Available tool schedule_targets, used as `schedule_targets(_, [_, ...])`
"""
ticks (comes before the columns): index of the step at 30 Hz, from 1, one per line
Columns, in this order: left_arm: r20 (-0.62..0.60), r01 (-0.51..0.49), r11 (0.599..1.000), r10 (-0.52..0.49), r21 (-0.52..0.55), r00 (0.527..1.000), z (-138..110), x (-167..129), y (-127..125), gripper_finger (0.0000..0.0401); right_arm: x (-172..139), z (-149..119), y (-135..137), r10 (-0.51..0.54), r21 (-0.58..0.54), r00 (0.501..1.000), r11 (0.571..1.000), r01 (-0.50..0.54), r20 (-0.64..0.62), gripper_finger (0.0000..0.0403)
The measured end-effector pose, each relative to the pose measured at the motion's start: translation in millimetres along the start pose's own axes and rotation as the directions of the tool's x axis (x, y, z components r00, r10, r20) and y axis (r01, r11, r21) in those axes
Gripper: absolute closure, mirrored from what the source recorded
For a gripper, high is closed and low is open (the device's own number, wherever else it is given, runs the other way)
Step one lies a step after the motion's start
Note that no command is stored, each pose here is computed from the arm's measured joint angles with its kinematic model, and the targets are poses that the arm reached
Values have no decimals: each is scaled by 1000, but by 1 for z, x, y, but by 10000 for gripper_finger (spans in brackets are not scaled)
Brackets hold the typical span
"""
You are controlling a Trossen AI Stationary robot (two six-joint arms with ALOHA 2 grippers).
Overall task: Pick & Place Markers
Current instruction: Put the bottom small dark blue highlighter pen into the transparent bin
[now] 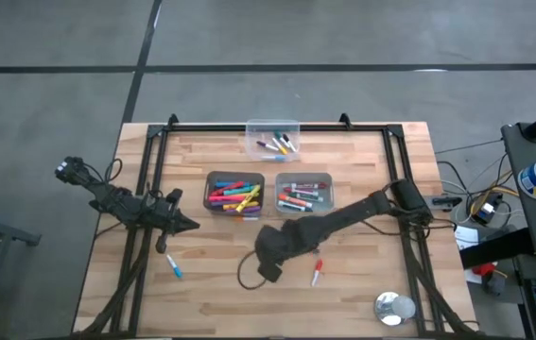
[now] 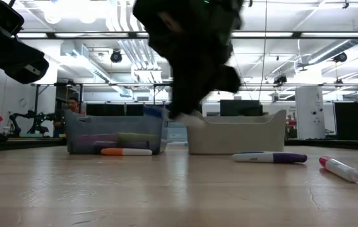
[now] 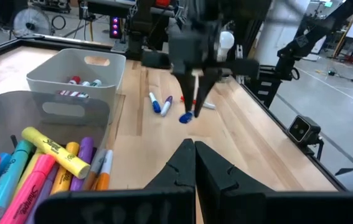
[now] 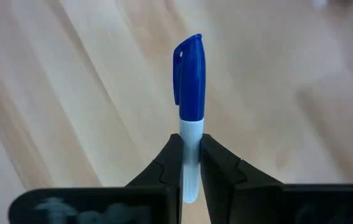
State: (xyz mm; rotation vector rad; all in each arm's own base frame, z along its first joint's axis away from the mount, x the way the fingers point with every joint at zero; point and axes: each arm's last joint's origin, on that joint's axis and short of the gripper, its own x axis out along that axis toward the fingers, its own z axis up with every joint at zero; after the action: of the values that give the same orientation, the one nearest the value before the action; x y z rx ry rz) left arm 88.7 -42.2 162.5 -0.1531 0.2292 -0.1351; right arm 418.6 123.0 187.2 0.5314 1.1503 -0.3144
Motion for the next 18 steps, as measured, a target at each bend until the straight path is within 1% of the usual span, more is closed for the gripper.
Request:
schedule_targets(4, [-8,-13,1000,13,8,1000,-1,1,0,401,-16,32,-5,29,-56,997,998,-25,69,373])
schedule_targets(7, [-11,-35,999,35,11,999,-2,1,1,401,-31,54,-15,8,-87,995,996,1,98,374])
schedule_targets(9, [-14,-42,999,42,14,999,-2,1,1,401,-41,68,-24,-37,-110,992,993,50,120,374])
schedule_targets(11, [-17,-51,999,51,17,999,-2,2,1,401,-53,81,-35,-104,-130,984,984,123,146,374])
schedule_targets(15, [-22,-53,998,53,27,998,-3,2,1,401,-76,109,-63,-240,-132,947,953,271,213,374])
schedule_targets(18, [-25,-59,998,60,28,998,-3,3,1,401,-87,129,-87,-289,-120,926,938,324,244,374])
